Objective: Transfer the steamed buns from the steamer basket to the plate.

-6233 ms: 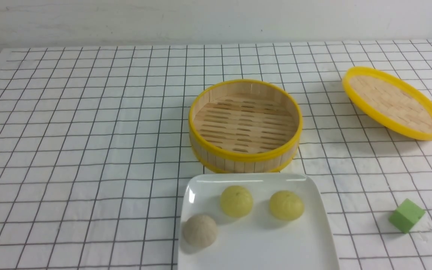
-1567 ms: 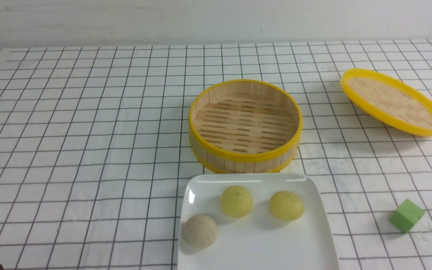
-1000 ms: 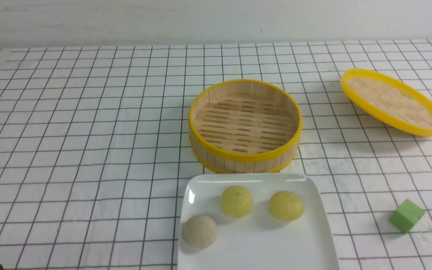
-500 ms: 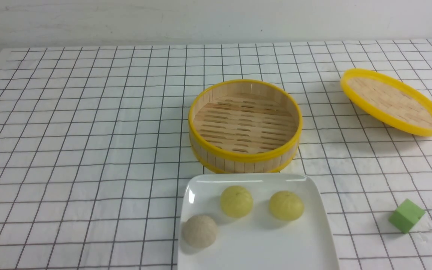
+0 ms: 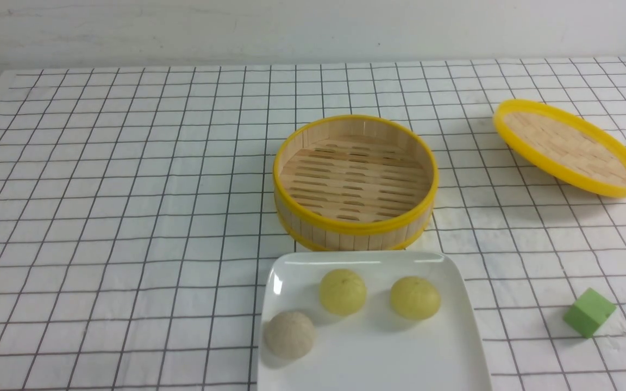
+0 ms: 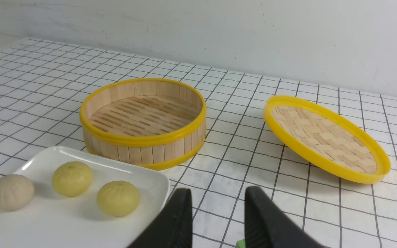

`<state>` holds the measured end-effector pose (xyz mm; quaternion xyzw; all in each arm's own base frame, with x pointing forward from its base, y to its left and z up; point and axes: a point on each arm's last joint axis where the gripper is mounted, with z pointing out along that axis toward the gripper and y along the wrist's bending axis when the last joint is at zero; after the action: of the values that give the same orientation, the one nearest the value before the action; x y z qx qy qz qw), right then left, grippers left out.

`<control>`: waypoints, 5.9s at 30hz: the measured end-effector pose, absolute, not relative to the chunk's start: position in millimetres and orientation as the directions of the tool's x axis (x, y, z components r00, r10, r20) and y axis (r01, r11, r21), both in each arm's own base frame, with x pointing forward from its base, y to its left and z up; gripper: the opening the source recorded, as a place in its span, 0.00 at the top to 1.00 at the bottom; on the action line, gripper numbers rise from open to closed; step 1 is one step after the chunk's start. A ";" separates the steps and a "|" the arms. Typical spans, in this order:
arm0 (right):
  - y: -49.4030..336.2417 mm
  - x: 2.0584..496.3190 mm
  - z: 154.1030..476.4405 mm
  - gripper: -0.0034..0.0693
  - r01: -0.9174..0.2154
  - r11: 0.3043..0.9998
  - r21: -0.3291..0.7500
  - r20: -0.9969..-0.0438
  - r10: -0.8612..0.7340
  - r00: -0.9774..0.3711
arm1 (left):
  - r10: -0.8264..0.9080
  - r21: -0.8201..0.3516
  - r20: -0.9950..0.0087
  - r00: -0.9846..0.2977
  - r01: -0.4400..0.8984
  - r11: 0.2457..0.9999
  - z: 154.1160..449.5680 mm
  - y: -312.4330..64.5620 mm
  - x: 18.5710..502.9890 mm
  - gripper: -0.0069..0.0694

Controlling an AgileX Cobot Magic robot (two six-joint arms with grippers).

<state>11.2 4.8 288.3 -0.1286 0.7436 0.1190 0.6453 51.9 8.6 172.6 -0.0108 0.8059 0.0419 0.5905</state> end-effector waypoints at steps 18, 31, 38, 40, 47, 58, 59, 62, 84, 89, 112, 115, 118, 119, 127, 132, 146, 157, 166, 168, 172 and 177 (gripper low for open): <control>4.8 11.2 288.3 0.62 -0.345 0.939 0.011 -0.990 -0.038 -0.134 | 0.034 0.057 -0.953 -0.302 -0.067 0.996 172.6 8.7 51.9 0.60; 4.8 11.2 288.3 0.62 -0.345 0.939 0.011 -0.990 -0.038 -0.134 | 0.050 0.074 -0.952 -0.303 -0.068 0.995 172.6 9.3 52.0 0.60; 4.8 11.2 288.3 0.62 -0.345 0.939 0.011 -0.990 -0.038 -0.134 | 0.009 0.036 -0.954 -0.300 -0.081 0.996 172.5 9.3 51.9 0.60; 4.8 11.2 288.3 0.62 -0.345 0.939 0.011 -0.990 -0.038 -0.134 | -0.015 0.012 -0.954 -0.298 -0.089 0.996 172.5 9.3 51.9 0.60; 4.8 11.2 288.3 0.62 -0.345 0.939 0.011 -0.990 -0.038 -0.134 | -0.042 -0.013 -0.954 -0.296 -0.098 0.995 172.4 9.4 51.9 0.60; 4.8 11.2 288.3 0.62 -0.345 0.939 0.011 -0.990 -0.038 -0.134 | -0.072 -0.043 -0.953 -0.293 -0.106 0.993 172.4 9.4 51.9 0.60; 4.8 11.2 288.3 0.62 -0.345 0.939 0.011 -0.990 -0.038 -0.134 | -0.075 -0.046 -0.953 -0.293 -0.107 0.993 172.4 9.4 51.9 0.60; 4.8 11.2 288.3 0.62 -0.345 0.939 0.011 -0.990 -0.038 -0.134 | -0.097 -0.067 -0.952 -0.291 -0.114 0.991 172.4 9.4 51.9 0.60; 4.8 11.2 288.3 0.62 -0.345 0.939 0.011 -0.990 -0.038 -0.134 | -0.101 -0.070 -0.952 -0.290 -0.115 0.991 172.4 9.4 51.9 0.60; 4.8 11.2 288.3 0.62 -0.345 0.939 0.011 -0.990 -0.038 -0.134 | -0.094 -0.064 -0.952 -0.291 -0.113 0.992 172.4 9.3 51.9 0.60; 4.8 11.2 288.3 0.62 -0.345 0.939 0.011 -0.990 -0.038 -0.134 | -0.043 -0.009 -0.956 -0.292 -0.117 0.993 172.6 11.3 51.9 0.60; 4.8 11.2 288.3 0.62 -0.345 0.939 0.011 -0.990 -0.038 -0.134 | -0.043 -0.009 -0.956 -0.292 -0.117 0.993 172.6 11.3 51.9 0.60; 4.6 11.3 288.3 0.62 -0.343 0.939 0.008 -0.990 -0.041 -0.133 | -0.043 -0.009 -0.956 -0.292 -0.117 0.993 172.6 11.3 51.9 0.60; 5.0 12.4 286.8 0.62 -0.343 0.939 0.008 -0.990 -0.040 -0.132 | -0.043 -0.009 -0.956 -0.292 -0.117 0.993 172.6 11.3 51.9 0.60; 10.3 37.7 239.6 0.62 -0.316 0.946 -0.073 -0.987 -0.115 -0.116 | -0.041 -0.006 -0.956 -0.291 -0.118 0.993 172.6 11.3 51.9 0.60; 15.6 49.3 202.8 0.62 -0.325 0.943 -0.070 -0.989 -0.108 -0.101 | -0.039 -0.004 -0.956 -0.291 -0.118 0.993 172.6 11.4 51.9 0.60; 14.2 49.1 173.8 0.62 -0.305 0.952 -0.005 -0.953 -0.097 -0.287 | -0.019 0.017 -0.956 -0.293 -0.120 0.993 172.7 12.2 51.8 0.60; 13.8 48.9 172.1 0.62 -0.300 0.954 -0.001 -0.948 -0.096 -0.302 | -0.015 0.021 -0.956 -0.293 -0.120 0.992 172.7 12.3 51.8 0.60; 13.9 49.1 172.3 0.62 -0.287 0.957 0.038 -0.949 -0.055 -0.310 | -0.014 0.023 -0.956 -0.294 -0.121 0.992 172.7 12.4 51.8 0.60; 13.9 49.1 172.3 0.62 -0.287 0.957 0.038 -0.949 -0.055 -0.310 | -0.013 0.024 -0.956 -0.294 -0.121 0.992 172.7 12.5 51.8 0.60; 13.7 49.2 172.2 0.62 -0.287 0.957 0.031 -0.950 -0.061 -0.306 | -0.012 0.025 -0.956 -0.294 -0.121 0.992 172.7 12.5 51.8 0.60; 13.5 49.3 172.2 0.62 -0.287 0.958 0.026 -0.950 -0.065 -0.304 | -0.012 0.025 -0.956 -0.294 -0.121 0.992 172.7 12.5 51.8 0.60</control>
<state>49.3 13.5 172.2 -0.1096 0.8019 0.0957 0.5794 51.8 12.5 172.7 -0.0414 0.8030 0.0460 0.5927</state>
